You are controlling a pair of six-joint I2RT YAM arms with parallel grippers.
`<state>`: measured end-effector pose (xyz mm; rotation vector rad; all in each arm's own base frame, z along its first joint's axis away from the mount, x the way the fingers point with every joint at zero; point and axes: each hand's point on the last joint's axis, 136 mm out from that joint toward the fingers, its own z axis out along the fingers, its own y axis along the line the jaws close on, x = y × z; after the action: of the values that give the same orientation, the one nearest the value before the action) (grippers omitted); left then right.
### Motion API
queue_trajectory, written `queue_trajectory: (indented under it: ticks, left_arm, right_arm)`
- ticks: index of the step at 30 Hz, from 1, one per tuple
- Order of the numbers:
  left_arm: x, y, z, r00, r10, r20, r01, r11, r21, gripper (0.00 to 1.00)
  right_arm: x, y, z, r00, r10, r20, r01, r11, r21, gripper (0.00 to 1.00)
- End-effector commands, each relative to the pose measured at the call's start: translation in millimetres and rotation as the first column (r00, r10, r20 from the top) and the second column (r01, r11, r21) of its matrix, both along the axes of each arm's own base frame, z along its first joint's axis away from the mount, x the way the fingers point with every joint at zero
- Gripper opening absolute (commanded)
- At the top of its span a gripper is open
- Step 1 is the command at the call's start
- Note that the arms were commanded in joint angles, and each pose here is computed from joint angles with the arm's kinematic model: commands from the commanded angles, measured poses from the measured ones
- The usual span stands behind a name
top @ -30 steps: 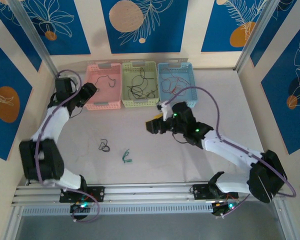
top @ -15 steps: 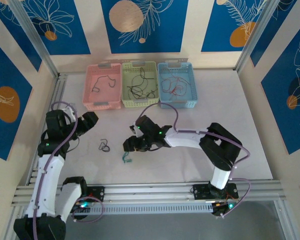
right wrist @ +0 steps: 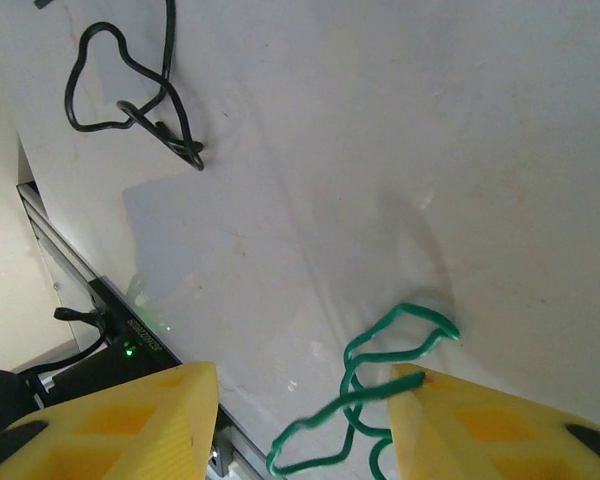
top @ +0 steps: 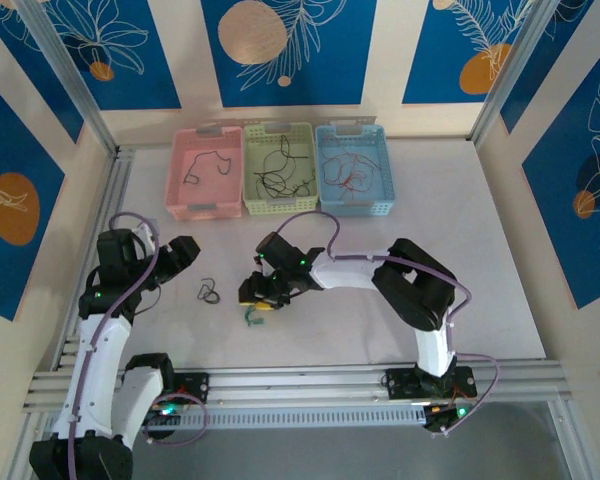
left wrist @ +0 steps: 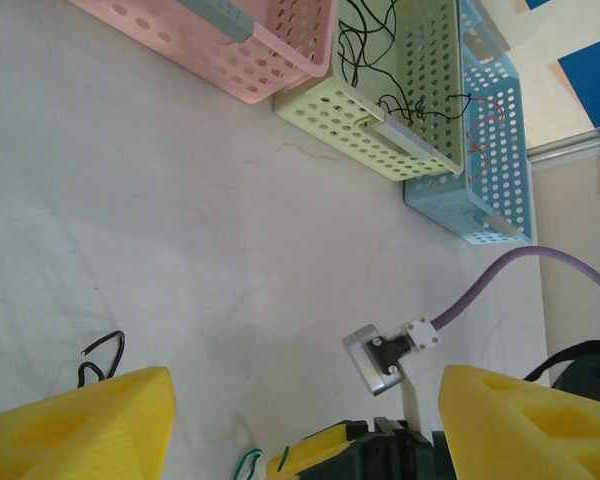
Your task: Untangle the cables
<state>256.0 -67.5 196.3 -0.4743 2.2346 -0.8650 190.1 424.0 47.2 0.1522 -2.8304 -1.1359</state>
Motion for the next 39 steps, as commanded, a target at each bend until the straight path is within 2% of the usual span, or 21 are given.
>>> queue_trajectory:
  ticks: [1, 3, 6, 9, 14, 21, 25, 28, 32, 36, 39]
  left_arm:
    - [-4, -5, -2, 0.999, -0.032, 0.0, 0.032, 0.999, -0.006, 0.7]
    - [-4, -5, -3, 0.999, -0.032, -0.001, 0.032, 0.999, -0.006, 0.7]
    - [-4, -6, -3, 0.999, -0.037, -0.001, 0.037, 0.999, -0.01, 0.7]
    - [-5, -7, 0, 0.999, -0.046, 0.005, 0.046, 0.999, -0.014, 0.7]
    - [-8, -11, 9, 0.998, -0.065, 0.024, 0.066, 0.998, -0.024, 0.7]
    - [-11, -12, 13, 0.997, -0.071, 0.034, 0.072, 0.997, -0.023, 0.7]
    - [-11, -12, 13, 0.997, -0.073, 0.034, 0.074, 0.997, -0.026, 0.7]
    - [-12, -16, 17, 0.995, -0.094, 0.044, 0.096, 0.995, -0.041, 0.7]
    - [-16, -27, 30, 0.986, -0.149, 0.074, 0.156, 0.984, -0.089, 0.67]
    - [-25, -43, 48, 0.967, -0.232, 0.107, 0.247, 0.956, -0.157, 0.66]
    - [-35, -50, 67, 0.948, -0.286, 0.141, 0.307, 0.937, -0.167, 0.66]
  right_arm:
    - [-5, 7, 1, 0.999, 0.005, -0.048, -0.005, 1.0, -0.007, 0.48]
    - [-3, 8, 0, 0.999, 0.004, -0.044, -0.004, 1.0, -0.01, 0.45]
    - [-1, 9, -1, 0.999, -0.004, -0.048, 0.003, 1.0, -0.016, 0.34]
    - [1, 14, 7, 0.999, 0.003, -0.046, -0.001, 1.0, 0.031, 0.21]
    - [8, 18, 33, 0.999, 0.04, 0.03, -0.043, 0.995, 0.094, 0.04]
    - [13, 13, 38, 0.997, 0.05, 0.051, -0.054, 0.995, 0.08, 0.04]
    - [13, 11, 39, 0.995, 0.061, 0.077, -0.066, 0.995, 0.071, 0.0]
    - [16, 13, 64, 0.985, 0.082, 0.151, -0.105, 0.983, 0.151, 0.0]
    - [20, 9, 127, 0.911, 0.126, 0.394, -0.245, 0.932, 0.269, 0.0]
    - [13, -3, 183, 0.768, 0.14, 0.625, -0.43, 0.836, 0.342, 0.0]
    - [-6, -13, 205, 0.627, 0.167, 0.761, -0.589, 0.74, 0.323, 0.0]
